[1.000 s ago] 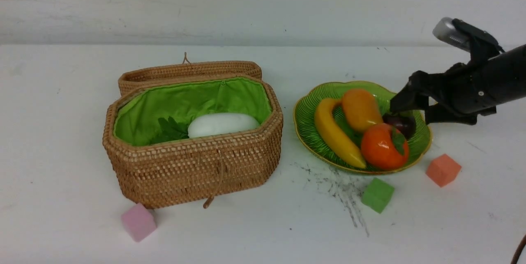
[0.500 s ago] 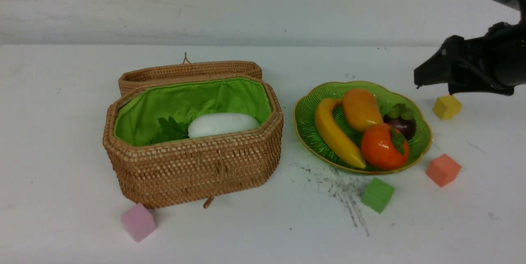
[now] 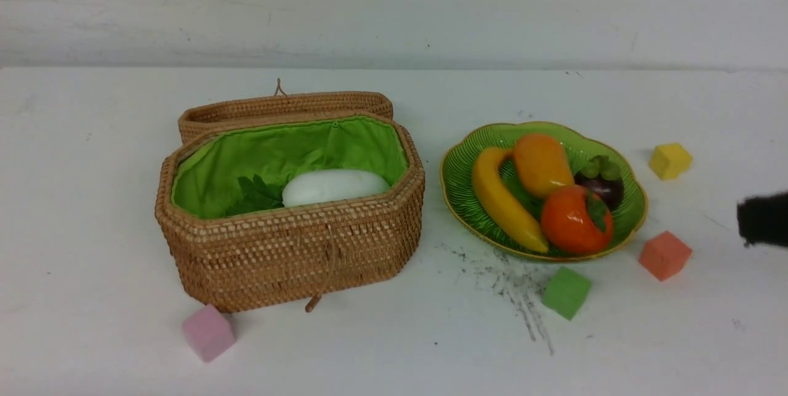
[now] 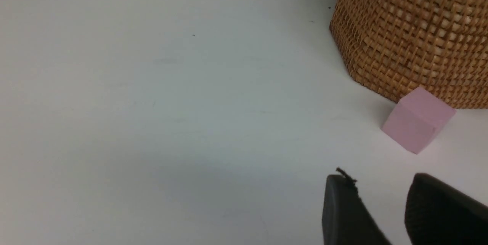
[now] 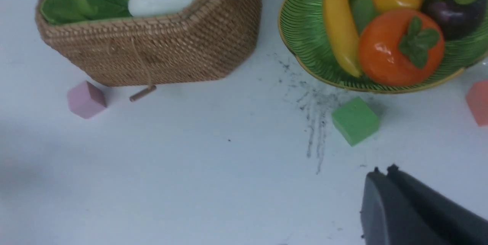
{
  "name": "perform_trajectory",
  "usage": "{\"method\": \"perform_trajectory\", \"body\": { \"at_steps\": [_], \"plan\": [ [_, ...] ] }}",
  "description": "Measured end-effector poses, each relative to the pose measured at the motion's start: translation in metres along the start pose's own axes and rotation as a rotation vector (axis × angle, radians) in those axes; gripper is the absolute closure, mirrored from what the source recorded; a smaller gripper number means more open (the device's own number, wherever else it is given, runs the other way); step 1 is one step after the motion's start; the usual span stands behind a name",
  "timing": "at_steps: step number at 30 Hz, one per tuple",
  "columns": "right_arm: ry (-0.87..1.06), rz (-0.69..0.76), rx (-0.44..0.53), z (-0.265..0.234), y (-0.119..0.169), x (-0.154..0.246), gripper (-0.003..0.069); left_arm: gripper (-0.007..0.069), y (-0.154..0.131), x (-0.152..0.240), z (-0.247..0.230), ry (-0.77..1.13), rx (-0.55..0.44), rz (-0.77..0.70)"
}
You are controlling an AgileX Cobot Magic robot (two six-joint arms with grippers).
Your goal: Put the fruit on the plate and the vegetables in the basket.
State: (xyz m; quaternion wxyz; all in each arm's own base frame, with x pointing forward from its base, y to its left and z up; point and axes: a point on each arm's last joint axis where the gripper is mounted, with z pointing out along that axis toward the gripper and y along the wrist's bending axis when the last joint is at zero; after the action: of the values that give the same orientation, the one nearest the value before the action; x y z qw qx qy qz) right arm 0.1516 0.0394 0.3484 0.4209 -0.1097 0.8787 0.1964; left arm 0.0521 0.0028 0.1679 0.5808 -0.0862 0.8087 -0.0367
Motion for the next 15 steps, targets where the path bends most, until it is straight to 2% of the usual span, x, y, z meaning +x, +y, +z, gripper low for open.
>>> {"method": "perform_trajectory", "body": {
  "at_steps": [8,15],
  "plan": [
    [-0.212,-0.099,0.126,-0.007,-0.006,0.059,0.0667,0.0386,0.000,0.000,0.000,0.000,0.000,0.000],
    [-0.325,-0.048,0.084,-0.001,-0.002,0.064,0.0666,0.0386,0.000,0.000,0.000,0.000,0.000,0.000]
  ]
}}
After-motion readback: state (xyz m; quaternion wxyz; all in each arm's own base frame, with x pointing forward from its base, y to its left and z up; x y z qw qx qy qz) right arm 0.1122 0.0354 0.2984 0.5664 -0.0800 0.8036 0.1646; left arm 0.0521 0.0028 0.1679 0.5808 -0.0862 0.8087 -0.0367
